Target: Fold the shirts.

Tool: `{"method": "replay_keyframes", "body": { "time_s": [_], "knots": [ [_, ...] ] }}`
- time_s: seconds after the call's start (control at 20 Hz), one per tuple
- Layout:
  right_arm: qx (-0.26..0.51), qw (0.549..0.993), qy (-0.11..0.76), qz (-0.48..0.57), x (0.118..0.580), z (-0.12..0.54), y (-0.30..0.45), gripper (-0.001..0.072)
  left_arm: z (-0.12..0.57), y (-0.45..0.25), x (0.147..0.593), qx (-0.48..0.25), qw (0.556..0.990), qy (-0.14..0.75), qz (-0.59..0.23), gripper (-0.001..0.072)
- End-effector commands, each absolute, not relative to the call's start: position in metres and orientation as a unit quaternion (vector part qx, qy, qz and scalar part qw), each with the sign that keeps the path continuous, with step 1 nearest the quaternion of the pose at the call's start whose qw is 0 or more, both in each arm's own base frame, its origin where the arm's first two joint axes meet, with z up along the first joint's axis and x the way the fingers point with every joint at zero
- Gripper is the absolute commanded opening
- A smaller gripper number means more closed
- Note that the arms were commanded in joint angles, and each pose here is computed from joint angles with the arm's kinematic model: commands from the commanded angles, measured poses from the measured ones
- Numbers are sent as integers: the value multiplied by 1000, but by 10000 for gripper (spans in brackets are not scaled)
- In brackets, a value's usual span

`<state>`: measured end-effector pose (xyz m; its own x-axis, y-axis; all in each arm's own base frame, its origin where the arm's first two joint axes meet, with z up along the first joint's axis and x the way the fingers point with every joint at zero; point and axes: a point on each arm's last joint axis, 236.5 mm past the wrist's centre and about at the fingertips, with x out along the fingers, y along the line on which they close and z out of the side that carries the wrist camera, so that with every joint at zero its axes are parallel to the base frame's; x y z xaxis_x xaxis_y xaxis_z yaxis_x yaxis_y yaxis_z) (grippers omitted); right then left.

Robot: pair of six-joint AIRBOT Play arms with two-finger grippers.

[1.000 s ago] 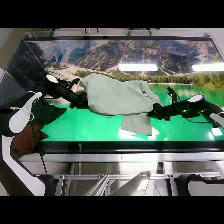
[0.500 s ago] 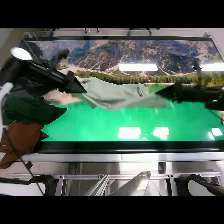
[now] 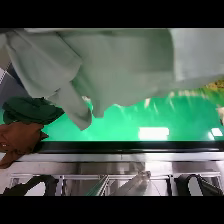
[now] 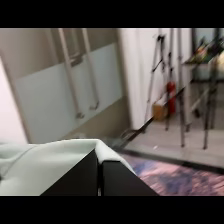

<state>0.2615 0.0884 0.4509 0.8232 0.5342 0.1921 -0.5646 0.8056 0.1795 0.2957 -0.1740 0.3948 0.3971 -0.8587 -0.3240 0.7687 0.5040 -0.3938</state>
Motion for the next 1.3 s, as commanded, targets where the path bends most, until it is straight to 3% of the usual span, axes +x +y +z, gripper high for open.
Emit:
{"method": "replay_keyframes", "body": {
  "time_s": [0.0,0.2,0.4,0.45,0.5,0.55,0.6,0.7,0.85,0.95,1.0,1.25],
  "knots": [
    [94,957,-84,261,270,461,74,13,407,-168,304,-89,841,228,-482,29],
    [126,939,13,318,356,392,78,13,338,-174,358,-132,789,325,-504,30],
    [159,900,194,357,446,246,118,14,248,-208,407,-179,715,421,-528,33],
    [174,884,234,365,460,209,129,20,220,-216,420,-192,696,446,-529,161],
    [188,872,264,367,471,178,136,173,195,-220,432,-206,682,465,-525,377],
    [206,861,290,363,481,151,136,420,171,-221,446,-224,675,479,-515,649],
    [226,853,309,354,486,133,133,486,151,-217,459,-243,669,490,-503,720],
    [250,839,333,351,483,121,121,488,124,-191,478,-270,664,507,-479,720],
    [277,806,385,354,453,117,89,484,98,-136,474,-319,624,558,-444,719],
    [296,762,458,348,419,90,79,480,71,-113,452,-336,585,608,-419,600],
    [308,733,494,353,397,73,84,449,52,-106,437,-331,569,641,-396,582],
    [382,637,594,309,307,-26,116,426,-41,-85,352,-266,501,779,-267,584]
  ]
}}
